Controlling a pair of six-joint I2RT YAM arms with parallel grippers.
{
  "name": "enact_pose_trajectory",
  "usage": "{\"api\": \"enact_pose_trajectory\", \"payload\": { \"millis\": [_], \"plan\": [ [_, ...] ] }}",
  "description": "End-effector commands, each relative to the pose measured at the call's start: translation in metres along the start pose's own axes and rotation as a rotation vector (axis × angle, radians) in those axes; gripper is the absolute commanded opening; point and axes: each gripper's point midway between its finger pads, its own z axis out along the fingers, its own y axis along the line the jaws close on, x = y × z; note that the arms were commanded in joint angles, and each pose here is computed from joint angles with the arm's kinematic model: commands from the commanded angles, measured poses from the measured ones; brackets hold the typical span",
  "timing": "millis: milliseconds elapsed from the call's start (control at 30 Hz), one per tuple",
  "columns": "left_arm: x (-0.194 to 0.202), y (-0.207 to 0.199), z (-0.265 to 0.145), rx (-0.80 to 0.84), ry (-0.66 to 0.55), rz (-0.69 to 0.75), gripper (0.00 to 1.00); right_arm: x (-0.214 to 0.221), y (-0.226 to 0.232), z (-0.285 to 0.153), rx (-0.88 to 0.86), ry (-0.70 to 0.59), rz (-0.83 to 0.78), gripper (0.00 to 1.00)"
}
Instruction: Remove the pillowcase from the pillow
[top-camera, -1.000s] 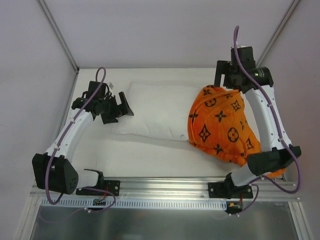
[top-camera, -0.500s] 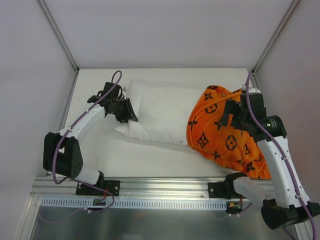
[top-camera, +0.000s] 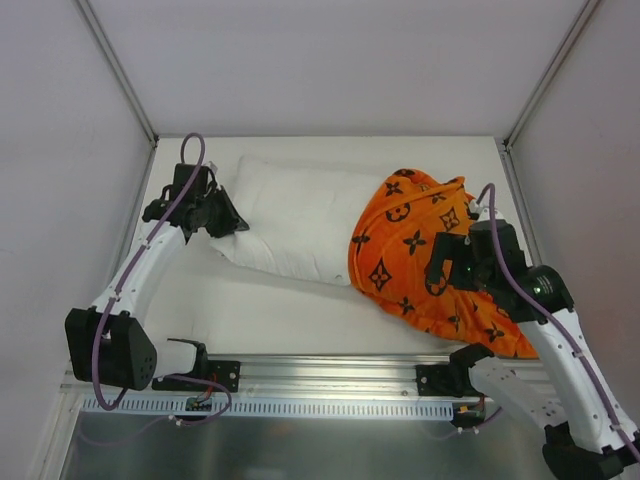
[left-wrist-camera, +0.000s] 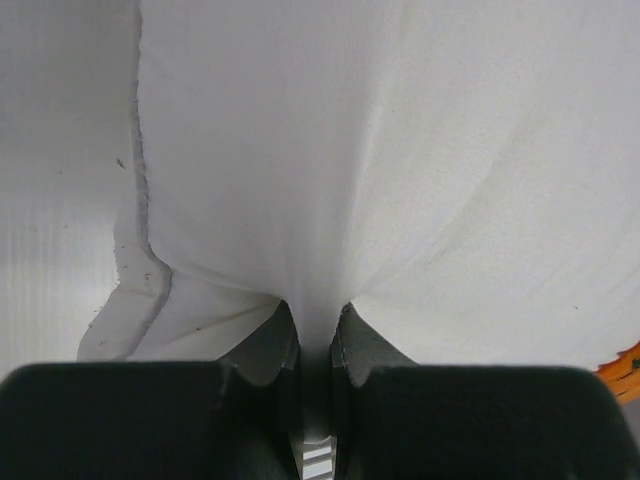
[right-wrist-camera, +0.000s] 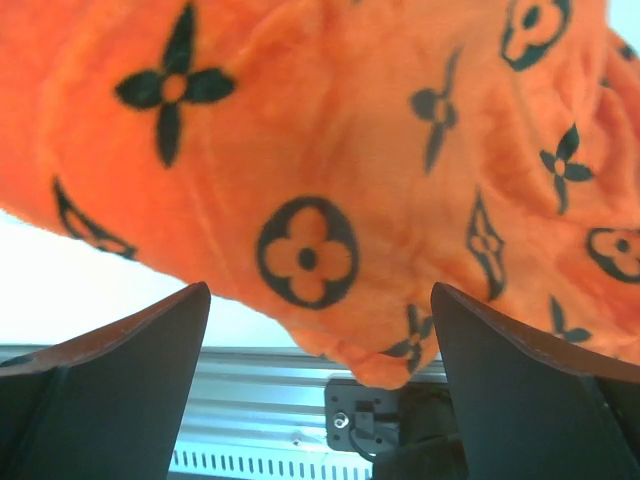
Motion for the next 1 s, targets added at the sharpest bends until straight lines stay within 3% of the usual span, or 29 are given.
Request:
{"api": "enact_pose_trajectory", "payload": {
  "millis": [0, 200, 333, 433, 500, 567, 967],
  "plan": [
    [-0.009, -0.006, -0.005, 0.029, -0.049, -0.007, 0.0, -0.028, 0.031, 0.001, -0.038, -0.088, -0.006, 0.96],
    [-0.004, -0.006, -0.007, 0.035, -0.046, -0.003, 0.0, -0.035, 0.074, 0.031, 0.006, -0.053, -0.114, 0.96],
    [-0.004, 0.0, -0.009, 0.01, -0.053, 0.008, 0.0, -0.029, 0.075, 0.051, 0.041, -0.037, -0.139, 0.99],
    [-0.005, 0.008, -0.008, -0.027, -0.054, -0.006, 0.0, -0.019, 0.056, 0.063, 0.116, -0.011, -0.168, 0.56],
    [-0.005, 0.011, -0.009, -0.035, -0.057, -0.017, 0.0, -0.015, 0.035, 0.063, 0.183, 0.009, -0.151, 0.12],
    [-0.007, 0.015, -0.012, -0.04, -0.069, -0.032, 0.0, -0.015, 0.013, 0.053, 0.218, -0.01, -0.108, 0.01],
    [-0.036, 0.061, -0.031, -0.119, -0.137, -0.15, 0.0, -0.02, -0.081, -0.007, 0.412, -0.148, 0.115, 0.01]
  ]
}}
